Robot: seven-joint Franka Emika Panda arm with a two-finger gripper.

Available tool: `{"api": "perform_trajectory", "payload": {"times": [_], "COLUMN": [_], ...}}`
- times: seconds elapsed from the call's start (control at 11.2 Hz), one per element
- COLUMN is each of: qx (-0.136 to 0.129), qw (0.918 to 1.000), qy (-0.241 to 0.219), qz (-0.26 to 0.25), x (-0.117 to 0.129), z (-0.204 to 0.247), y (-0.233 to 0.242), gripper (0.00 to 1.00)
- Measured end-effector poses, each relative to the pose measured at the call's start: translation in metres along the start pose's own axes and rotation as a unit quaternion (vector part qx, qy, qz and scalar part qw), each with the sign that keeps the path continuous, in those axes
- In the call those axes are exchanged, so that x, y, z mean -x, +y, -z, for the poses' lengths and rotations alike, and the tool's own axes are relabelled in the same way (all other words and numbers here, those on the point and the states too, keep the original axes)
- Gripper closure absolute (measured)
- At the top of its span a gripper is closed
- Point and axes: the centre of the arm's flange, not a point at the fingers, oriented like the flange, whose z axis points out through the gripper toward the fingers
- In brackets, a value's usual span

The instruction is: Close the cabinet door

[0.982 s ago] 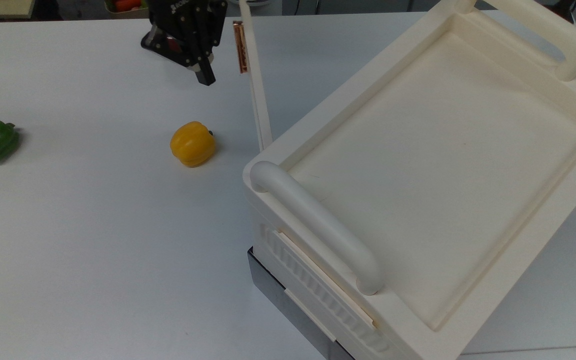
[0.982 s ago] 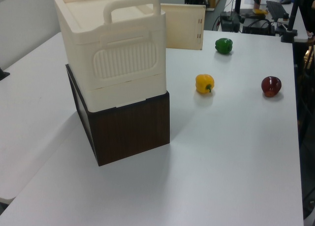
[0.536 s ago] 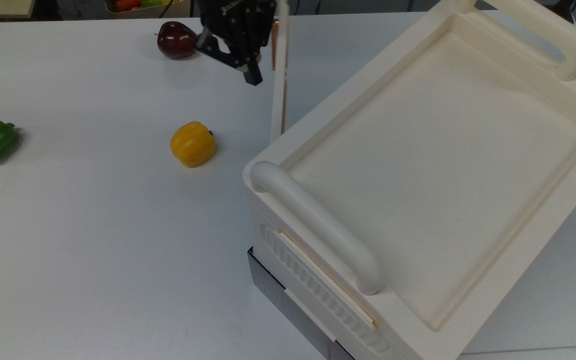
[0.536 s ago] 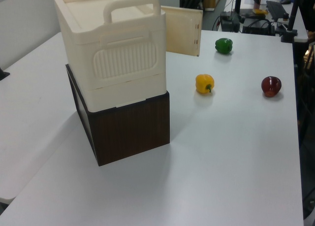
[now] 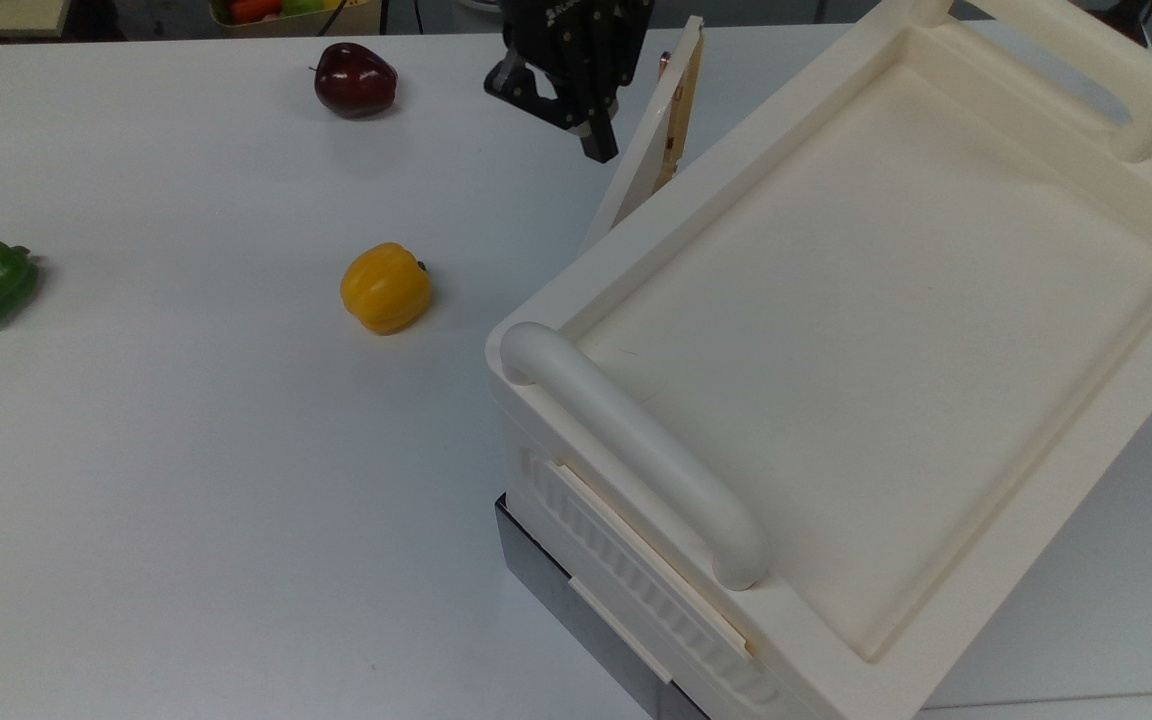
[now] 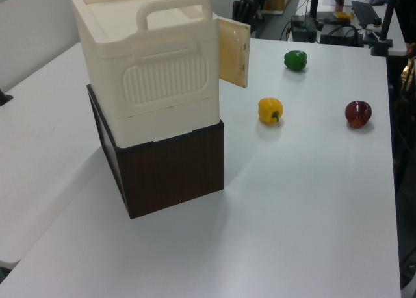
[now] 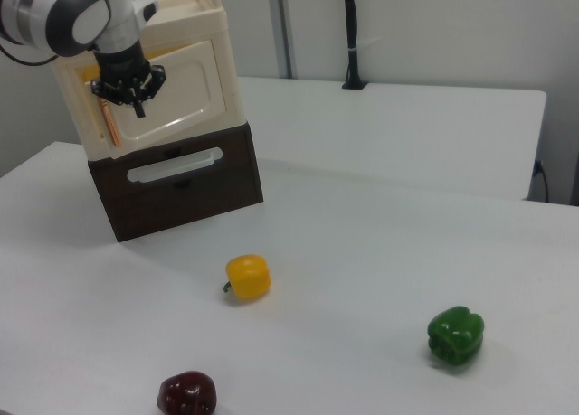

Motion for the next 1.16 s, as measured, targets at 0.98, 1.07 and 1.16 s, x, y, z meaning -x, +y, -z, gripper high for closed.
{"api": "perform_trajectory", "payload": {"times": [0.98,1.07,1.16], "qx": [0.044,0.043,0.043], "qw": [0.9962,0.9959,0.9955], "qy": [0.05,0.05,0.051], "qz": [-0.057,-0.061,-0.067], "x": [-0.052,-0.052,-0.052], "z": [-0.076,-0.076,-0.076], "y": [-0.035,-0.035,-0.036], "gripper": [0.99,0.99,0.99]}}
